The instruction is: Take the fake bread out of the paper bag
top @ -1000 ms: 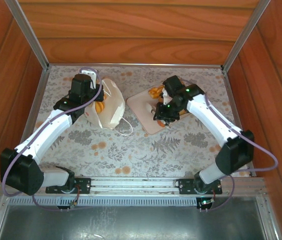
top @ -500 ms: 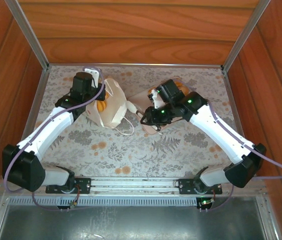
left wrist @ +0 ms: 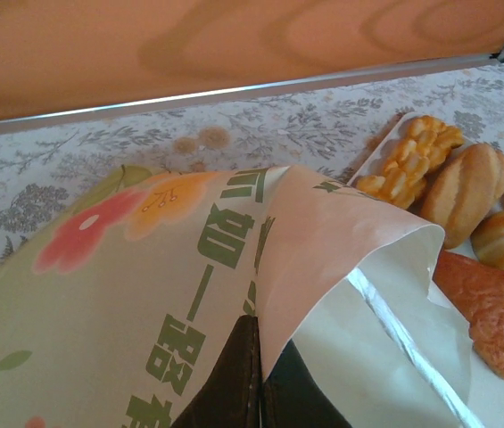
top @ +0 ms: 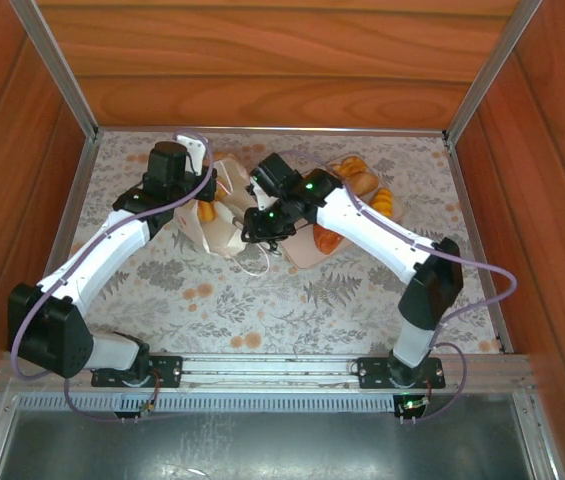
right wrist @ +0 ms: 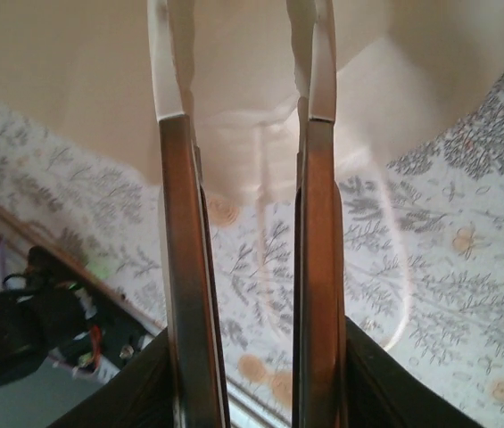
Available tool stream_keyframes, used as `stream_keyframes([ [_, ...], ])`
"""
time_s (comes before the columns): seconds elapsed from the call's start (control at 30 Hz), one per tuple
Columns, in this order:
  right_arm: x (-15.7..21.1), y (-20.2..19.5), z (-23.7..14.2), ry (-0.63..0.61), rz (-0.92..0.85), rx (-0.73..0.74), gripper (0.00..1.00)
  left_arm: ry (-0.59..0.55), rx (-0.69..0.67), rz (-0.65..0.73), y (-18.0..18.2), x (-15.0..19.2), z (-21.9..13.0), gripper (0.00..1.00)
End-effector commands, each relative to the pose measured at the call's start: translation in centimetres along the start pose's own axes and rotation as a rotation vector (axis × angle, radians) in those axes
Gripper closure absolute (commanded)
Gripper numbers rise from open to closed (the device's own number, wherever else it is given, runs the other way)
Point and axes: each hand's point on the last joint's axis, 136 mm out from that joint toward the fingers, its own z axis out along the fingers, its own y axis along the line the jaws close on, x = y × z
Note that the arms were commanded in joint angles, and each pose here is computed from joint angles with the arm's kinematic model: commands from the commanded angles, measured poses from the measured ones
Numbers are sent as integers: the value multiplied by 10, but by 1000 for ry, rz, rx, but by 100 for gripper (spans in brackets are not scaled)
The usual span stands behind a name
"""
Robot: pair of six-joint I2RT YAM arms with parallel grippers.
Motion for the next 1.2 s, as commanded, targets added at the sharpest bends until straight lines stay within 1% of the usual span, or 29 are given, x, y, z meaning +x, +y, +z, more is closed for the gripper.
stream_keyframes([
  [0.0, -11, -1, 5, -31, -17, 45, 56, -61, 56, 32, -13, -14, -15, 100],
  [0.17, -14, 0, 21, -6, -16, 36, 54, -59, 60, 31, -13, -12, -16, 100],
  [0.37, -13, 14, 30, 15, 8, -39, 51, -43, 60, 20, -12, -5, -13, 100],
  [0.57, -10, 12, 45, 58, 107, -79, 48, -35, 69, 12, -14, -1, -12, 100],
  [0.83, -19, 22, 54, 66, 231, -288, 47, -18, 86, -6, -18, 11, -6, 100],
  [1.03, -26, 19, 60, 68, 287, -347, 47, -3, 101, 4, -26, 15, 0, 100],
  [1.17, -29, 11, 65, 74, 329, -349, 47, -1, 107, 13, -29, 16, 1, 100],
])
